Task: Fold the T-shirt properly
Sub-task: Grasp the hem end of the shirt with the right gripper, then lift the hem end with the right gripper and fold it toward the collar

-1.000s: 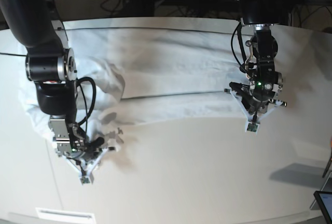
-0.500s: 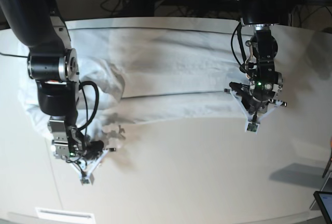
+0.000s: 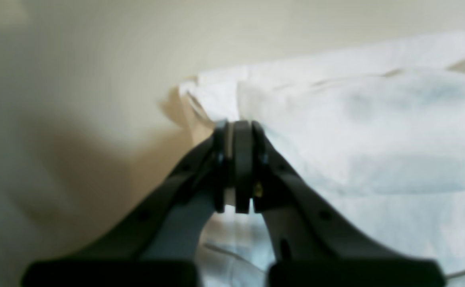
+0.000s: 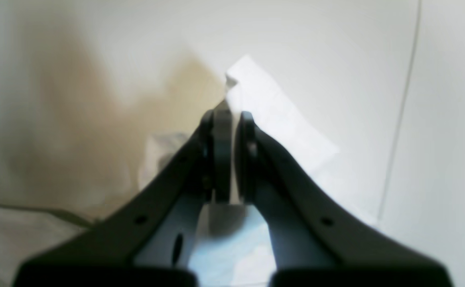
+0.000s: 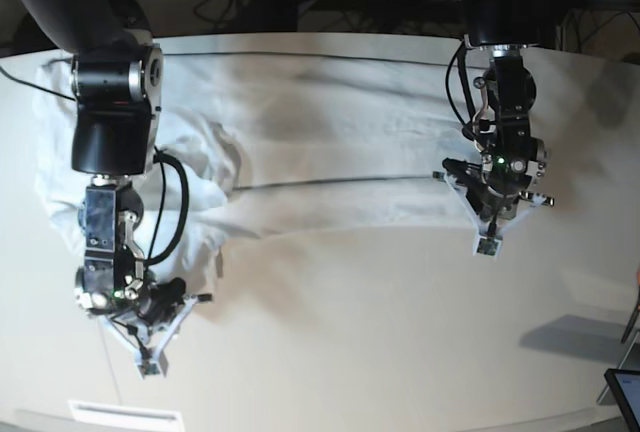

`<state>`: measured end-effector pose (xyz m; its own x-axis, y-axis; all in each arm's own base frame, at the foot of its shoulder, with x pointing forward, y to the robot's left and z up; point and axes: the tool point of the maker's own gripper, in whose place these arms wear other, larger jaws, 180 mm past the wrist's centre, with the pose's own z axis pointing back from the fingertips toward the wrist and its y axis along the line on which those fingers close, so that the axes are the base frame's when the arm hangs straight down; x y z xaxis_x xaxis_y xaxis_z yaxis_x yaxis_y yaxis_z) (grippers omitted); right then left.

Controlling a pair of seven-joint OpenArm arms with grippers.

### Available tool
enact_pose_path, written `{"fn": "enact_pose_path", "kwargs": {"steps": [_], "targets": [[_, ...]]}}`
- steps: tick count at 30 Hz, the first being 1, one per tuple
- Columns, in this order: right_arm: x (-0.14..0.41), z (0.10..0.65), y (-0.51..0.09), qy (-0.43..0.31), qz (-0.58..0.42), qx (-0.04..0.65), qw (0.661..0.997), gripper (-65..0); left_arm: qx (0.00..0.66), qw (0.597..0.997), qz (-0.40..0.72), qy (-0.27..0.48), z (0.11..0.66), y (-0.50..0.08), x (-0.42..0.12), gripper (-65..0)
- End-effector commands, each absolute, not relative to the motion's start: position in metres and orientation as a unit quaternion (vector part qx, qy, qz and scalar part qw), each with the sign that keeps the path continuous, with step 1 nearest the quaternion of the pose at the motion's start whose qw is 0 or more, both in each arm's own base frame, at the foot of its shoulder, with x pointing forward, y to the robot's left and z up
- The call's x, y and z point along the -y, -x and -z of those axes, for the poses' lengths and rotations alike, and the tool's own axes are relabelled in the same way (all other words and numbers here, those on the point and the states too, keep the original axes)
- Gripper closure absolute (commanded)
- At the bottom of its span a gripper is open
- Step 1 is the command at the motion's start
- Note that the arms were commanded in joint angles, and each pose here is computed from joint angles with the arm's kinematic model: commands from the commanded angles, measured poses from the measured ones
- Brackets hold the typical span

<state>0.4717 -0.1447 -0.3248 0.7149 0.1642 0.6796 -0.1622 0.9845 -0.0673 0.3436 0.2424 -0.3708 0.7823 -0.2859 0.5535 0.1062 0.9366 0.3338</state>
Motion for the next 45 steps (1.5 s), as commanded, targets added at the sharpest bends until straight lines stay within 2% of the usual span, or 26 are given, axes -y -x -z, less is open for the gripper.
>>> {"fn": "enact_pose_path", "kwargs": {"steps": [1,7,22,33,45], "targets": [[0.149,0.295,-0.482,0.010,-0.085,0.403,0.911,-0.1,0.341,0.922,0.104,-0.152,0.352,-0.355,-0.244,0.0],[0.156,0.272,-0.456,0.036,-0.084,0.413,0.906,-0.1,0.342,0.921,0.106,-0.157,0.350,-0.355,-0.246,0.0],[0.184,0.282,-0.381,0.061,-0.048,0.423,0.903,-0.1,0.335,0.921,0.110,-0.165,0.352,-0.351,-0.252,0.0],[0.192,0.261,-0.358,0.081,-0.044,0.460,0.883,-0.1,0.338,0.920,0.113,-0.166,0.349,-0.353,-0.255,0.0],[0.196,0.282,-0.334,0.079,-0.035,0.451,0.889,-0.1,0.335,0.917,0.145,-0.164,0.352,-0.356,-0.238,0.0]]}}
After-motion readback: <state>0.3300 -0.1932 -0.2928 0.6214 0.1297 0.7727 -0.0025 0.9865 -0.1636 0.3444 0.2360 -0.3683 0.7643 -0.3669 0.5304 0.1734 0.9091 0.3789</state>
